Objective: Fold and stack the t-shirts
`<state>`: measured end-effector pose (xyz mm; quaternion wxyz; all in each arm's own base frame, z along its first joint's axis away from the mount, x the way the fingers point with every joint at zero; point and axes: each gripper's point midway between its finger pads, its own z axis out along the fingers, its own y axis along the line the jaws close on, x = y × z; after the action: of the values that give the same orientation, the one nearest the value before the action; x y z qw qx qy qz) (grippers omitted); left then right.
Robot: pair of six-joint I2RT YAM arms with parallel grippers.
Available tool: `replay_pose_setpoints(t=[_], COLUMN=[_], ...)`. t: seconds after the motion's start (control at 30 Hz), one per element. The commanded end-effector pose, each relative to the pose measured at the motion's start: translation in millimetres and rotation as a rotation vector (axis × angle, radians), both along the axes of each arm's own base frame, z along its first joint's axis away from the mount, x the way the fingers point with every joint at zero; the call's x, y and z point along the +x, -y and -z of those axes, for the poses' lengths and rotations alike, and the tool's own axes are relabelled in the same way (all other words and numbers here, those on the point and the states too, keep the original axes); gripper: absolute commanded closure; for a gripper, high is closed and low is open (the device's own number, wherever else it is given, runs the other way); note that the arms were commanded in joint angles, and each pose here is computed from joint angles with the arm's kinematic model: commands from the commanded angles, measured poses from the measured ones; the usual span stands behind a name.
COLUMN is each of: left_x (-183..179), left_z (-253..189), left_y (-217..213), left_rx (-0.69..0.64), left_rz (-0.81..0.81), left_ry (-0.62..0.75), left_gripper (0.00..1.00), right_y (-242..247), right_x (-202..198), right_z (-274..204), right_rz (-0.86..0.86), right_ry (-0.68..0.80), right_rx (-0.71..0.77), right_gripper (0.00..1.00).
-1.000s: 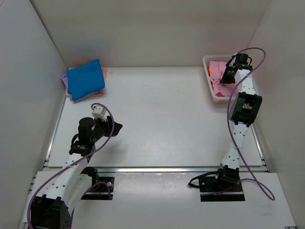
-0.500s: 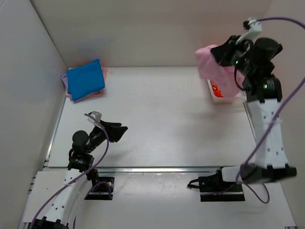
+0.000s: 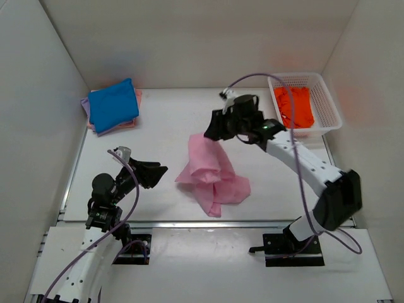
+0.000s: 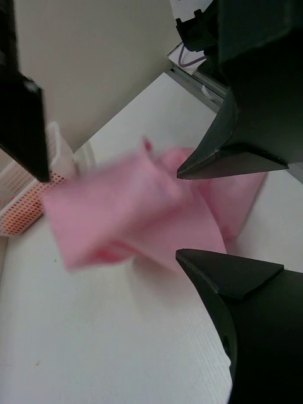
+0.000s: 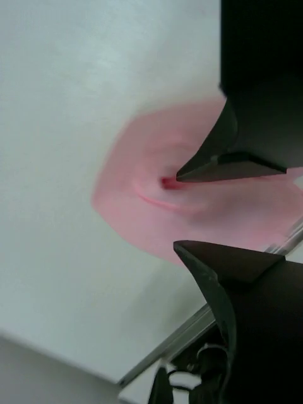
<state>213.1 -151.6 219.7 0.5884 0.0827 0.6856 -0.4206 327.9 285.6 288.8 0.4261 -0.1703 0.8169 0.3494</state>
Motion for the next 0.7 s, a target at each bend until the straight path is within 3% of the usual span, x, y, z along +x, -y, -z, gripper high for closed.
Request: replay_pose_setpoints(t=[0.0,0.03,0.1,0.2,0.47,0.57,0.67], left_x=[1.7,0.1,0.4,4.7,21.9,29.2,37.5], left_z=[17.8,32.7,40.2,51.0,90.2,98.8,107.2], left_y=[-1.6,1.0,2.5,4.7,24.0,34.2,48.9], left_rx=[0.069,0.073,0.051,0.0,0.038,0.06,0.092], left_rz=[-0.009,-0.001,-0.011,-0.037,-0.07,-0.075,-0.046], left_ry=[-0.093,-0.145,-0.164,-0.188,-0.372,-0.402,-0.442], left_gripper=[0.41,0.4,0.39,0.37,0.4,0.33,0.33], right_y=[-8.4,-4.2,14.3,40.4,104.6,123.7,136.3], right_x=[-12.5,-15.6,-11.8,-22.0,-63.0,-73.7,-84.1], right_z=[67.4,84.0,98.6,125.9,189.8,207.0,217.9], right_rz=[-0.011,0.003,0.055,0.093,0.221,0.269,0.292], right_ry=[-0.154,-0.178,-0.209,-0.296,-0.412,-0.445,-0.479], right_rx=[-0.109,-0.136,-0.135,-0.132,-0.191,-0.221,-0.222], right_gripper=[0.57,0.5,0.45,0.45,0.45,0.45,0.45])
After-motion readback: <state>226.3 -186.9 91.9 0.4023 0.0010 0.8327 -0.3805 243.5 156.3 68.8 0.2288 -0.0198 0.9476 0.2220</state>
